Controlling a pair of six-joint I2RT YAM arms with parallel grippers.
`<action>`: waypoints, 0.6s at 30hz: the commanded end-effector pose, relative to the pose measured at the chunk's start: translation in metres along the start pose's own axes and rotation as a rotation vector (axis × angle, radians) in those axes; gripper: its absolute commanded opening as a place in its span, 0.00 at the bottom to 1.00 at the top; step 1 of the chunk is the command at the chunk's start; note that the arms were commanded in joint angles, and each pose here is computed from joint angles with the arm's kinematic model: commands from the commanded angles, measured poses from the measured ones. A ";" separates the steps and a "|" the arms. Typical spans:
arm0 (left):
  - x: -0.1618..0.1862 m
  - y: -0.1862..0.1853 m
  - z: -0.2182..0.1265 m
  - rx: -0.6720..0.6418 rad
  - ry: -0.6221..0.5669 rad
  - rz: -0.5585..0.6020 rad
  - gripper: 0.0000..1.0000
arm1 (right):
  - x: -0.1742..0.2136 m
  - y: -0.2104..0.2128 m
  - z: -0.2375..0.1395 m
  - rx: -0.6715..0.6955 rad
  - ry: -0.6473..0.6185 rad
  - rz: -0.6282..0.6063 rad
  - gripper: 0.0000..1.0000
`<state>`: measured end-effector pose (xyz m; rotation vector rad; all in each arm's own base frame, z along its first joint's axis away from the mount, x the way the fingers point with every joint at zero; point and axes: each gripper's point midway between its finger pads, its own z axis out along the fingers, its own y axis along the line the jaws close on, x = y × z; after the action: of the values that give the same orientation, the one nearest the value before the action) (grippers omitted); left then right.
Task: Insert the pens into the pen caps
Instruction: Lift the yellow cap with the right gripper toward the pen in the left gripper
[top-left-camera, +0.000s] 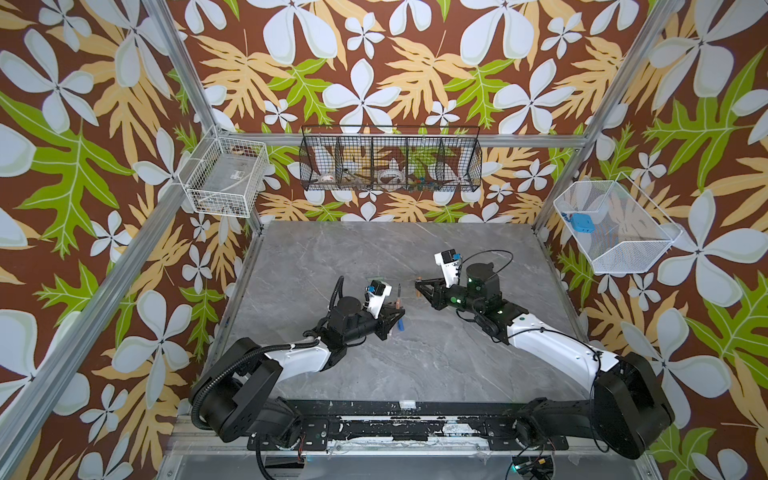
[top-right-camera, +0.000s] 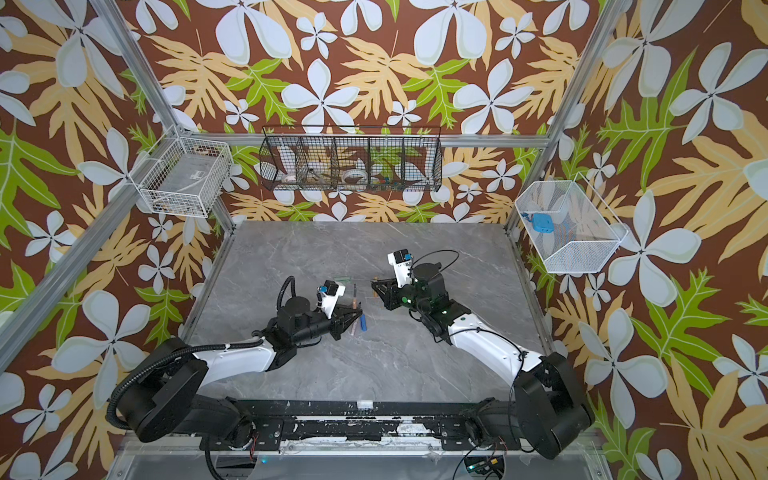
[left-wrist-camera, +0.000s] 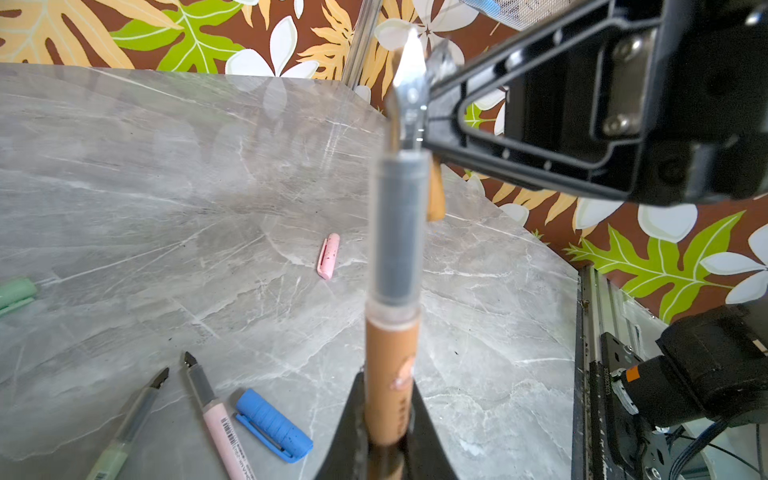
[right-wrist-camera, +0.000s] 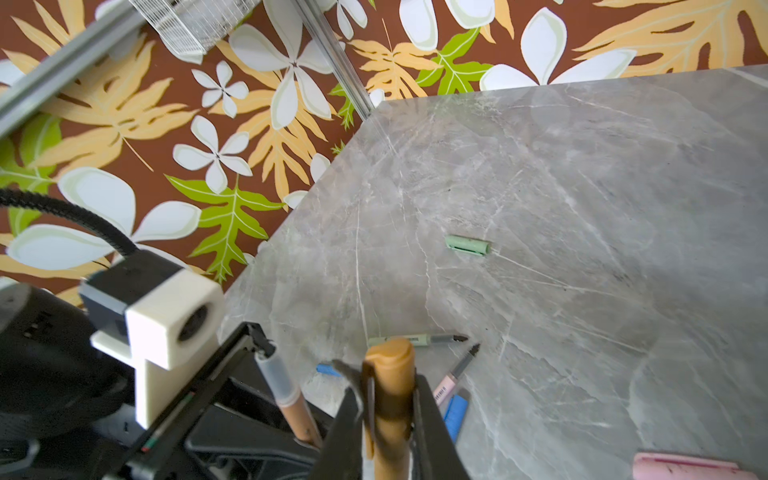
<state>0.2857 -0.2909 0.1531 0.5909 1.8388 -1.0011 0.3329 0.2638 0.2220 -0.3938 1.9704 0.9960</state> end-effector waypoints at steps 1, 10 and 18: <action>-0.006 -0.006 0.001 0.022 -0.015 0.016 0.00 | -0.020 0.015 -0.002 -0.059 -0.059 0.012 0.18; -0.003 -0.010 0.006 0.037 0.003 0.022 0.00 | -0.037 0.028 0.003 -0.128 -0.101 0.010 0.20; -0.002 -0.010 0.006 0.033 0.009 0.025 0.00 | -0.049 0.040 0.008 -0.191 -0.120 0.005 0.20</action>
<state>0.2813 -0.2994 0.1531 0.6245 1.8406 -1.0169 0.3416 0.2863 0.2643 -0.4017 1.8368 1.1594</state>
